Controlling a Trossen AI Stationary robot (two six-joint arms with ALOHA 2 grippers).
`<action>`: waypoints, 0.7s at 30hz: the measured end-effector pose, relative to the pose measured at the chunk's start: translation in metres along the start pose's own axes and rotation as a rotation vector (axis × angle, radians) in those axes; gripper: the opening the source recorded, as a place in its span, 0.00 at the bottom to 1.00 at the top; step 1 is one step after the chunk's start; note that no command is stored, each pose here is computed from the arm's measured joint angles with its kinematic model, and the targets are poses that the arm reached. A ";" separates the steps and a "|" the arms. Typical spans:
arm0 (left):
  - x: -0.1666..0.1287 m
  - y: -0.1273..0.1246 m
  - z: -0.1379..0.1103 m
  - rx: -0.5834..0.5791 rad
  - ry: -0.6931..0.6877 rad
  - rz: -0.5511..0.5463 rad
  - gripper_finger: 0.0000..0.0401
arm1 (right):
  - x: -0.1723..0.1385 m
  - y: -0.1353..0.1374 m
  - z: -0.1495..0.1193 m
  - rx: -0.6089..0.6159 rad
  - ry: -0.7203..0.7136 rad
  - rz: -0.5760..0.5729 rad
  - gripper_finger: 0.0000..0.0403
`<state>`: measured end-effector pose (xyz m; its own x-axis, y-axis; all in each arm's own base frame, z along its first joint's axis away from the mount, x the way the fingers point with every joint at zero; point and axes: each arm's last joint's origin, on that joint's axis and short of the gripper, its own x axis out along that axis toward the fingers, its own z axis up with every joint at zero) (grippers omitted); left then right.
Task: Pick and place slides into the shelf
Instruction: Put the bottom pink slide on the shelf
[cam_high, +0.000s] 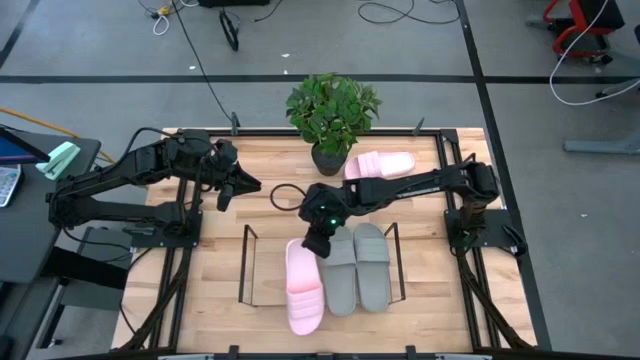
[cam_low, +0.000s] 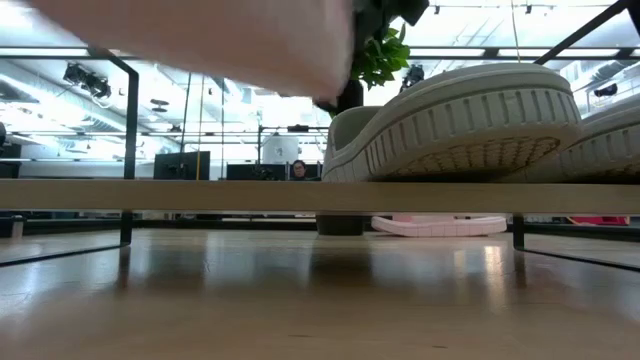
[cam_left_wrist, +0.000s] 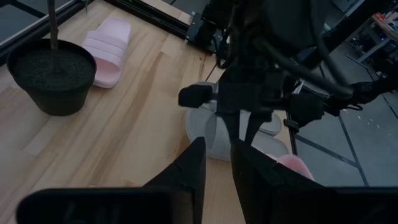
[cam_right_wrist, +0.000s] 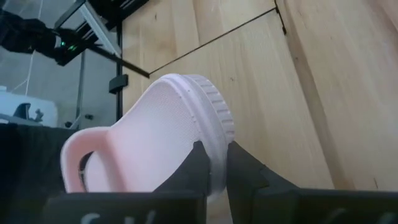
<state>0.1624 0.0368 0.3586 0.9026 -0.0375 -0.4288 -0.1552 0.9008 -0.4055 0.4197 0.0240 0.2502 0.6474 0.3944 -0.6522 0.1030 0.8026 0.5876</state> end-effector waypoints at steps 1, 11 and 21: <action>0.000 0.000 0.000 0.000 0.000 0.000 0.20 | 0.003 -0.001 0.000 0.005 -0.003 0.002 0.08; 0.000 0.000 0.000 0.033 -0.001 0.000 0.20 | 0.013 -0.018 0.003 0.056 0.003 -0.022 0.08; 0.001 0.000 0.000 0.037 0.000 0.000 0.21 | 0.005 -0.034 0.007 0.080 0.020 -0.044 0.08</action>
<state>0.1630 0.0369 0.3585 0.9027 -0.0374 -0.4287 -0.1405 0.9160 -0.3758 0.4249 -0.0046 0.2301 0.6256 0.3688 -0.6875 0.1915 0.7817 0.5935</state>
